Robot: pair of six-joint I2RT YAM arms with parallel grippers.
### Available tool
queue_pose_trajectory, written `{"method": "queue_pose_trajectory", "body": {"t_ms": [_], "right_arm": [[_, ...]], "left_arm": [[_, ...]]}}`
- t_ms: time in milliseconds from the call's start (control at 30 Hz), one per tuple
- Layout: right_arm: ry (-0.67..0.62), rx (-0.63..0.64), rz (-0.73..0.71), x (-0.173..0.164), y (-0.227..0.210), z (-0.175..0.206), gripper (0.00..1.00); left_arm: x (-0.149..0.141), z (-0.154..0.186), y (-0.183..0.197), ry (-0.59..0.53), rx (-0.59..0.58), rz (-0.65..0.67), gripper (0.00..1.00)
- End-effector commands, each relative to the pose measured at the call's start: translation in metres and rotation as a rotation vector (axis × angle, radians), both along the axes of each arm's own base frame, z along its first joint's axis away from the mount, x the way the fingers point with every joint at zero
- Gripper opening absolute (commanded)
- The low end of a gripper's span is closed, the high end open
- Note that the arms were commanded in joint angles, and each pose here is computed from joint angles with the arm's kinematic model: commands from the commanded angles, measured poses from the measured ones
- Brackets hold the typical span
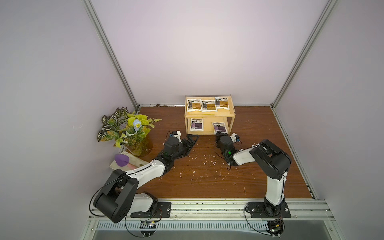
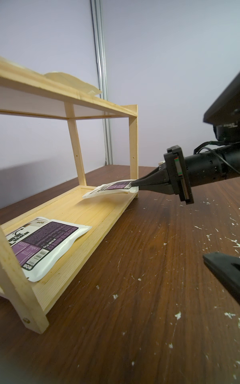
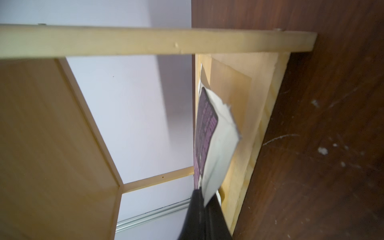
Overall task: Place the bagged coffee beans on the shelf by color
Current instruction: Place the bagged coffee beans on the shelf.
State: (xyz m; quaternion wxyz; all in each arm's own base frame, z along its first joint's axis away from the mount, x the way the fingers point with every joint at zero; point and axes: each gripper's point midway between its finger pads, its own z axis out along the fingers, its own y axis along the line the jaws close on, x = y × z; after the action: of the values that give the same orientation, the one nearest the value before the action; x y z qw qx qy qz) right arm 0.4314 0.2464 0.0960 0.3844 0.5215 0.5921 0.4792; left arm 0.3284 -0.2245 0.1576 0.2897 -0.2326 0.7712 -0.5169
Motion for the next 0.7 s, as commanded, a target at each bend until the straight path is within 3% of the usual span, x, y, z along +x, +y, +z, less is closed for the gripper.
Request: {"method": "queue_pose_trajectory", "body": {"t_ms": [0,500,667], "right_arm": [[-0.029,0.043,-0.038,0.014,0.001,0.012,0.0],[0.003,0.049,-0.041,0.043,0.013,0.001,0.06],[-0.006,0.036,-0.014,0.051,0.017,0.004,0.2]], "left_arm": [[0.006,0.015,-0.003,-0.045,-0.027,-0.009,0.99],[0.004,0.014,-0.002,-0.044,-0.034,-0.006,1.0],[0.004,0.015,-0.001,-0.047,-0.035,-0.004,1.0]]}}
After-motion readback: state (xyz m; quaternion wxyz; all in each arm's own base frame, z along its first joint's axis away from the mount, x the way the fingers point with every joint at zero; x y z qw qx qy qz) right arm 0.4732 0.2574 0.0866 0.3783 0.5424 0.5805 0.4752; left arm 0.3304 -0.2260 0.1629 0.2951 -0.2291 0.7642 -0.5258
